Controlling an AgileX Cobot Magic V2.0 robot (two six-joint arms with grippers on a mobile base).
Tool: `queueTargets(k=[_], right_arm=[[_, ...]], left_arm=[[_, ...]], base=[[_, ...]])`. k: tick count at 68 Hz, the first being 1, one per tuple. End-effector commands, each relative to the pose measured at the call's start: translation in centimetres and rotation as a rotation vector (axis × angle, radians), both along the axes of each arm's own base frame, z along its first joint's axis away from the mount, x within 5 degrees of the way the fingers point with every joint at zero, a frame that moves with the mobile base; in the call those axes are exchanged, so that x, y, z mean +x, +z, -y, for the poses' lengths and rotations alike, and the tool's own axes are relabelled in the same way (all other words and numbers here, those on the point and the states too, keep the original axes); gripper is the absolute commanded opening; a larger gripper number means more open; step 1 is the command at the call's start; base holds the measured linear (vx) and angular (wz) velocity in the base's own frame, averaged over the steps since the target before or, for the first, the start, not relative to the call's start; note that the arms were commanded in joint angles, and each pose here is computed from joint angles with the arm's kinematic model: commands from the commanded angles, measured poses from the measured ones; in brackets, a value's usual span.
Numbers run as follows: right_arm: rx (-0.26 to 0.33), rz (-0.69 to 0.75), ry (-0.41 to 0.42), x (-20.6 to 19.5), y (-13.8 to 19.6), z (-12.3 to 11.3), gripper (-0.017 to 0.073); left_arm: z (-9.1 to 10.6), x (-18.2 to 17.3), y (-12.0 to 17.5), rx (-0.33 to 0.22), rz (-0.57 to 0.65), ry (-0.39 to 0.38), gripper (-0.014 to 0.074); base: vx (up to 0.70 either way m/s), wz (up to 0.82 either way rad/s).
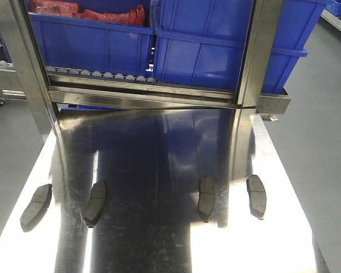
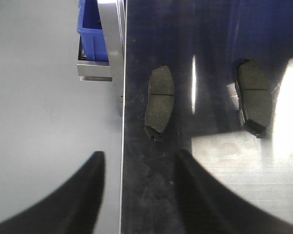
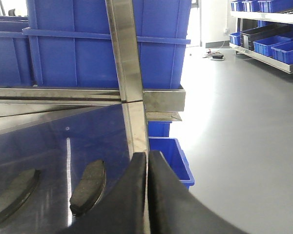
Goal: Move and align brake pads A on conveyor
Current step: 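Lower the left gripper over the brake pad nearest it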
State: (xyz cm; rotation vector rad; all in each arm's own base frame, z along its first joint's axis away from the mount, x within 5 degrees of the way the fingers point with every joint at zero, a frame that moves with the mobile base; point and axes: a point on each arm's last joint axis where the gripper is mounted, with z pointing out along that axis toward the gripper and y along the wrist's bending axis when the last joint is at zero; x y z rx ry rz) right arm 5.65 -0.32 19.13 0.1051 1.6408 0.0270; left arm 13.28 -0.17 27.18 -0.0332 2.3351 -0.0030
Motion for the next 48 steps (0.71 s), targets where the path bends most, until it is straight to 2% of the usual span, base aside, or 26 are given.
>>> queueTargets(k=[1, 8, 16, 21, 29, 34, 48], right_arm=[[-0.023, 0.076, 0.003, 0.0, 0.3, 0.0, -0.0011], [-0.023, 0.076, 0.003, 0.0, 0.3, 0.0, -0.0011], [-0.023, 0.076, 0.003, 0.0, 0.3, 0.0, -0.0011], [-0.023, 0.076, 0.003, 0.0, 0.3, 0.0, -0.0011], [-0.023, 0.076, 0.003, 0.0, 0.3, 0.0, -0.0011], [-0.023, 0.076, 0.003, 0.0, 0.3, 0.0, -0.0011], [-0.023, 0.076, 0.003, 0.0, 0.3, 0.0, -0.0011]], left_arm=[[0.1, 0.6, 1.6, -0.007, 0.091, -0.007, 0.0517], [0.1, 0.7, 1.8, -0.008, 0.116, -0.008, 0.0578], [0.1, 0.8, 1.9, -0.013, 0.134, -0.006, 0.0578], [0.2, 0.8, 2.0, -0.043, 0.146, 0.010, 0.0575], [0.2, 1.3, 2.8, -0.012, 0.143, -0.018, 0.0575], [0.4, 2.3, 3.8, 0.017, 0.100, -0.058, 0.0575], [1.5, 7.2, 5.3, -0.035, -0.080, -0.149, 0.0575]], base=[[0.00, 0.00], [0.00, 0.00], [0.00, 0.00], [0.00, 0.00], [0.00, 0.00], [0.00, 0.00], [0.00, 0.00]])
